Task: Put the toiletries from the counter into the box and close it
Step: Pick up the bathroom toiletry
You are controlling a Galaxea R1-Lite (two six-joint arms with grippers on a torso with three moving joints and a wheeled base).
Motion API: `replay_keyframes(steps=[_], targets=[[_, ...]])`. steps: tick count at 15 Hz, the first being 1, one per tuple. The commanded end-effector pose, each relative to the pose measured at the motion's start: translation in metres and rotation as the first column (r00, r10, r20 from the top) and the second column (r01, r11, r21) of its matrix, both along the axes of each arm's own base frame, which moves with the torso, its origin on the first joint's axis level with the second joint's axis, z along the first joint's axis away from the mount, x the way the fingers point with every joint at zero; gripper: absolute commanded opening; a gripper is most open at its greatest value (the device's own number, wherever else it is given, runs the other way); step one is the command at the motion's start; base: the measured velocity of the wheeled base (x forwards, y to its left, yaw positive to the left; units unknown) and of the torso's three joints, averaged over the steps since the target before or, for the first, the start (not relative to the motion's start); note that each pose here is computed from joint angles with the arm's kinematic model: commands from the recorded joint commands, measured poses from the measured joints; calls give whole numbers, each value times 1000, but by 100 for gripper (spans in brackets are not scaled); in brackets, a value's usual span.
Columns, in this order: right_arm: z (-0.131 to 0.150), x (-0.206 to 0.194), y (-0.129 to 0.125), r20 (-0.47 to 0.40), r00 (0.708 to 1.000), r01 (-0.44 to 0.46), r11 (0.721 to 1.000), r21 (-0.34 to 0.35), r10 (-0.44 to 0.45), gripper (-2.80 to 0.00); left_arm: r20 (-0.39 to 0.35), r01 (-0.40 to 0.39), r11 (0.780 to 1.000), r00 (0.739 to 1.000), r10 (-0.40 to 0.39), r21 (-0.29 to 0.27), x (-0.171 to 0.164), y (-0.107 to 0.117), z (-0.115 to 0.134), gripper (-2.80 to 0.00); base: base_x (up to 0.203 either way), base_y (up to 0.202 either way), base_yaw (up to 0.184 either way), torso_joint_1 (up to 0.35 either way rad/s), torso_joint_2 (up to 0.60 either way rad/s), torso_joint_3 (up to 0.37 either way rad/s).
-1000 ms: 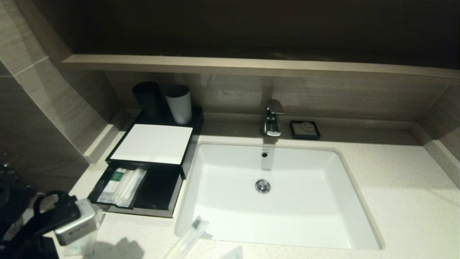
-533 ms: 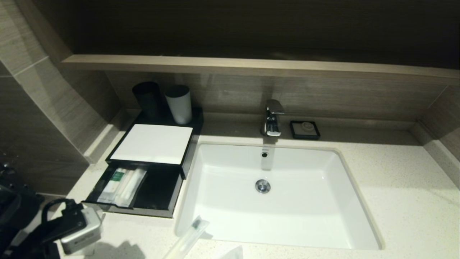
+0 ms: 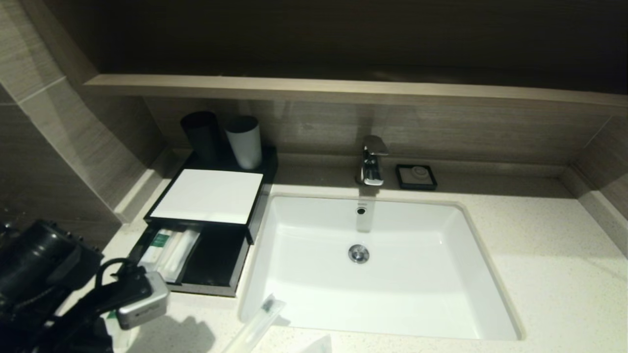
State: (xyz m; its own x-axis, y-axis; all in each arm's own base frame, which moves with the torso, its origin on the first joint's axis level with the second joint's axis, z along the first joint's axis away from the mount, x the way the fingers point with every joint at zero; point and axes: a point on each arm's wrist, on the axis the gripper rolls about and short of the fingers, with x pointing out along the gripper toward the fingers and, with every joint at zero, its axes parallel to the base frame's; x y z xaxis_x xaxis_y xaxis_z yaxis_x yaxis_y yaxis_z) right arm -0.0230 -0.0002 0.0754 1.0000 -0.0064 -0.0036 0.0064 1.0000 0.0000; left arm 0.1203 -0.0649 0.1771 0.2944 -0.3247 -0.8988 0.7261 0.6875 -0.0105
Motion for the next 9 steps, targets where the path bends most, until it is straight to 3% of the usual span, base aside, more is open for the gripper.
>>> replay_keyframes(steps=[1,6,9], targets=[[0,0,0,-1,1000,0,1000,0,0,-280,-38,4,1000,999,-3,30,13,-8,4,-280,0,0,0,0,0,0],[0,0,0,-1,1000,0,1000,0,0,-280,-79,35,998,996,-30,56,34,-24,15,-280,0,0,0,0,0,0],[0,0,0,-1,1000,0,1000,0,0,-280,-110,77,992,992,-66,99,41,-38,15,-280,0,0,0,0,0,0]])
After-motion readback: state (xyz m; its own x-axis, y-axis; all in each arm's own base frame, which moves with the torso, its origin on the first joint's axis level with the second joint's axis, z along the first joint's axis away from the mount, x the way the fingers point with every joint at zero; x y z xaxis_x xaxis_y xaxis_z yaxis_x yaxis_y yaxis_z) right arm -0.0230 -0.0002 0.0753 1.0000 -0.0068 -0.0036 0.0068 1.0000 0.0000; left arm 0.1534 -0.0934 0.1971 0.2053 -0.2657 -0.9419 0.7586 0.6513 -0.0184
